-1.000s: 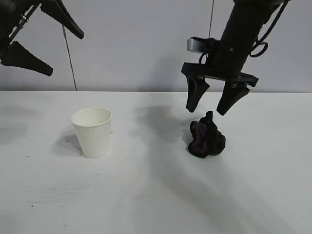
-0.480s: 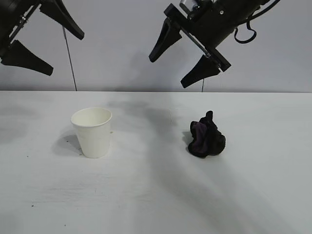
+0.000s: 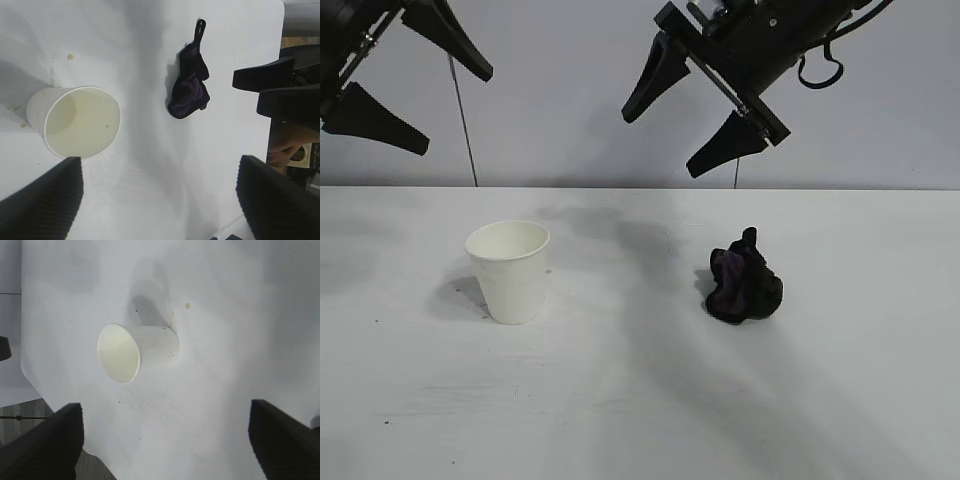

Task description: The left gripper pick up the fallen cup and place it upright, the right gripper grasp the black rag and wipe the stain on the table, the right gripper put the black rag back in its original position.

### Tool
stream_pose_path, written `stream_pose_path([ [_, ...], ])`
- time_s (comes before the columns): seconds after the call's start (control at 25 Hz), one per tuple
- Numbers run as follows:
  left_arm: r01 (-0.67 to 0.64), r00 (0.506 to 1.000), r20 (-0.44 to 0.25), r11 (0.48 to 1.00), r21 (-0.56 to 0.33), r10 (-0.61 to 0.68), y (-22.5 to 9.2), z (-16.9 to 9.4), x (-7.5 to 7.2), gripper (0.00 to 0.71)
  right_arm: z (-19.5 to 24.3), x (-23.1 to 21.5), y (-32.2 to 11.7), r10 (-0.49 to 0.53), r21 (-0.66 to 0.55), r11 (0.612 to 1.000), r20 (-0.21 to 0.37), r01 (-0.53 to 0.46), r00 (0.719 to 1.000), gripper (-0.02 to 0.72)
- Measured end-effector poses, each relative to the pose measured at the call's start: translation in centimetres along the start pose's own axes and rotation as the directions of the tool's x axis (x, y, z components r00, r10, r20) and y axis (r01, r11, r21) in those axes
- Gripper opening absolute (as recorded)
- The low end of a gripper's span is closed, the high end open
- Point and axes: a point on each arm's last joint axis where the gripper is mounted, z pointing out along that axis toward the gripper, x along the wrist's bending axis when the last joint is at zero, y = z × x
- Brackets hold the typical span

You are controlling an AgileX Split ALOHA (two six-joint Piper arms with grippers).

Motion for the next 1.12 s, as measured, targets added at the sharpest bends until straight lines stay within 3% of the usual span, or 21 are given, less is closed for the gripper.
stream_pose_path([
  [0.28, 0.004, 1.0, 0.0, 1.0, 0.0, -0.004, 0.0, 0.0, 0.0, 0.603, 0.0, 0.0, 0.0, -0.001, 0.001, 1.0, 0.002, 0.001, 1.0, 0.621],
  [0.52, 0.004, 1.0, 0.002, 1.0, -0.007, -0.004, 0.0, 0.1, -0.1, 0.603, 0.0, -0.7, -0.2, -0.029, 0.022, 0.999, 0.072, 0.027, 0.997, 0.621],
  [0.88, -0.056, 0.998, 0.011, 0.998, -0.036, 0.057, -0.7, 2.5, -2.7, 0.603, -2.2, -3.1, 0.1, 0.026, -0.022, 0.999, 0.104, -0.023, 0.994, 0.621],
  [1.12, -0.004, 1.0, 0.011, 1.0, 0.026, 0.004, -0.6, 4.5, -1.4, 0.603, -2.8, -2.9, 0.2, 0.028, -0.034, 0.999, 0.106, -0.024, 0.994, 0.621],
])
